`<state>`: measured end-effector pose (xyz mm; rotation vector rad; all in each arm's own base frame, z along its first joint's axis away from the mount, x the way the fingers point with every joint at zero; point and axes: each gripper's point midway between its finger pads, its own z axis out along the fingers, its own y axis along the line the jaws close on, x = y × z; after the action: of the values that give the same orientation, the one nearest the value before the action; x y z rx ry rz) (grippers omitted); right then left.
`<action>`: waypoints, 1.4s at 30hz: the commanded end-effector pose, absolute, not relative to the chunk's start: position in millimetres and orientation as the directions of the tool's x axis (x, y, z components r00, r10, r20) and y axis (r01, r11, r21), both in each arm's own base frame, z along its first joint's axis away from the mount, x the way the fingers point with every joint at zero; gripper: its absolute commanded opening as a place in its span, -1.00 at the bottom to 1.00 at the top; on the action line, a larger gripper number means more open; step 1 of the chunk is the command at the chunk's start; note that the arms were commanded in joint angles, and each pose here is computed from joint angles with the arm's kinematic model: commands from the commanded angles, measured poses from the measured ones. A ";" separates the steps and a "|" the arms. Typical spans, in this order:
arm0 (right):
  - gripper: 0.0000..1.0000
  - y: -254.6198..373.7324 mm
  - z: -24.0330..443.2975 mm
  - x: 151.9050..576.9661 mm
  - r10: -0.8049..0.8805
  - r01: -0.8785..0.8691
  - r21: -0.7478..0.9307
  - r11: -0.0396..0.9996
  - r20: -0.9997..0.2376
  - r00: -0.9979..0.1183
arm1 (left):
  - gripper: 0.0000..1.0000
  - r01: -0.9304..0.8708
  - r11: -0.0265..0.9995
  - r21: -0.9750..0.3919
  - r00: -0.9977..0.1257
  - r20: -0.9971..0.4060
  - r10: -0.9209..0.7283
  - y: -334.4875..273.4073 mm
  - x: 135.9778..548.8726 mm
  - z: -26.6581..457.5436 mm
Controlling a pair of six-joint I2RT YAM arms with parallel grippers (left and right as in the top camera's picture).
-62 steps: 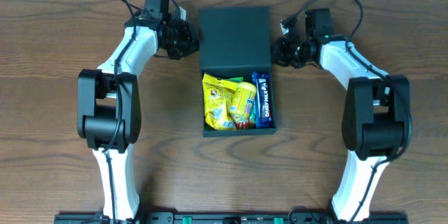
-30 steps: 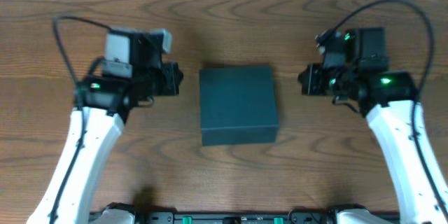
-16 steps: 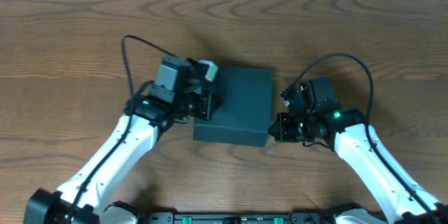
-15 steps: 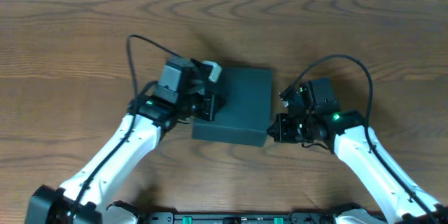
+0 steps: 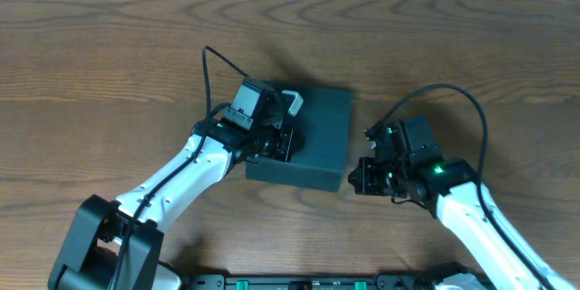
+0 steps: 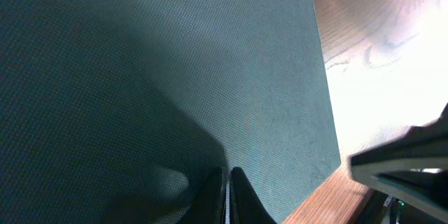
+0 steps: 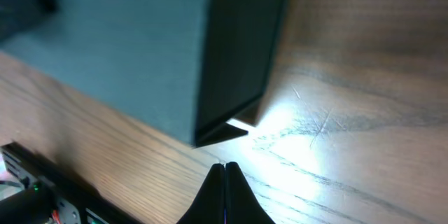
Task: Pack container
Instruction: 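Press both grippers on the closed box sides to square it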
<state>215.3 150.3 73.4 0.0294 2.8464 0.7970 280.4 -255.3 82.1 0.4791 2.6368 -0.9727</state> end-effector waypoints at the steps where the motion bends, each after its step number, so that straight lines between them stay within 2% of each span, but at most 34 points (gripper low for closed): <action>1: -0.97 158.6 87.1 207.4 0.024 -0.095 0.549 0.830 -0.205 -0.978 | -0.88 0.352 0.772 -0.529 -0.924 -0.326 0.198 -245.9 279.5 61.4; 6: -0.97 179.0 74.3 188.0 -0.075 -0.182 0.533 0.827 -0.217 -0.973 | -0.89 0.352 0.771 -0.530 -0.924 -0.329 0.196 -246.3 280.3 62.0; 10: -0.97 196.4 63.1 186.4 -0.094 -0.230 0.473 0.851 -0.292 -0.952 | -0.88 0.344 0.773 -0.534 -0.927 -0.325 0.188 -246.4 280.5 62.1; 14: -0.97 197.8 54.4 198.9 -0.050 -0.193 0.352 0.916 -0.377 -0.925 | -0.89 0.343 0.773 -0.534 -0.927 -0.325 0.187 -246.4 280.5 62.1; 19: -0.97 218.1 45.3 212.7 -0.047 -0.207 0.299 0.932 -0.464 -0.885 | -0.88 0.338 0.773 -0.536 -0.928 -0.324 0.182 -246.7 281.1 62.5; 23: -0.97 222.0 32.1 221.6 -0.027 -0.179 0.276 0.944 -0.477 -0.879 | -0.88 0.338 0.773 -0.537 -0.929 -0.323 0.182 -246.8 280.9 62.5; 33: -0.96 209.2 38.2 239.5 0.054 -0.090 0.235 0.968 -0.545 -0.837 | -0.88 0.331 0.772 -0.543 -0.932 -0.318 0.176 -247.3 280.5 62.8; 38: -0.96 216.1 63.3 221.8 -0.015 -0.165 0.266 0.950 -0.488 -0.873 | -0.88 0.345 0.744 -0.572 -0.923 -0.351 0.158 -248.8 282.2 83.4; 40: -0.97 207.9 86.0 221.0 -0.003 -0.156 0.259 0.953 -0.506 -0.862 | -0.88 0.354 0.744 -0.567 -0.910 -0.392 0.134 -244.1 285.7 100.7; 42: -0.97 188.8 126.6 227.6 0.057 -0.121 0.264 0.957 -0.581 -0.812 | -0.89 0.356 0.770 -0.529 -0.878 -0.472 0.082 -227.2 289.8 133.2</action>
<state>207.8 193.6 75.4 -0.1093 2.6441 0.3449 280.9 -241.9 99.2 0.3771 2.6409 -0.9398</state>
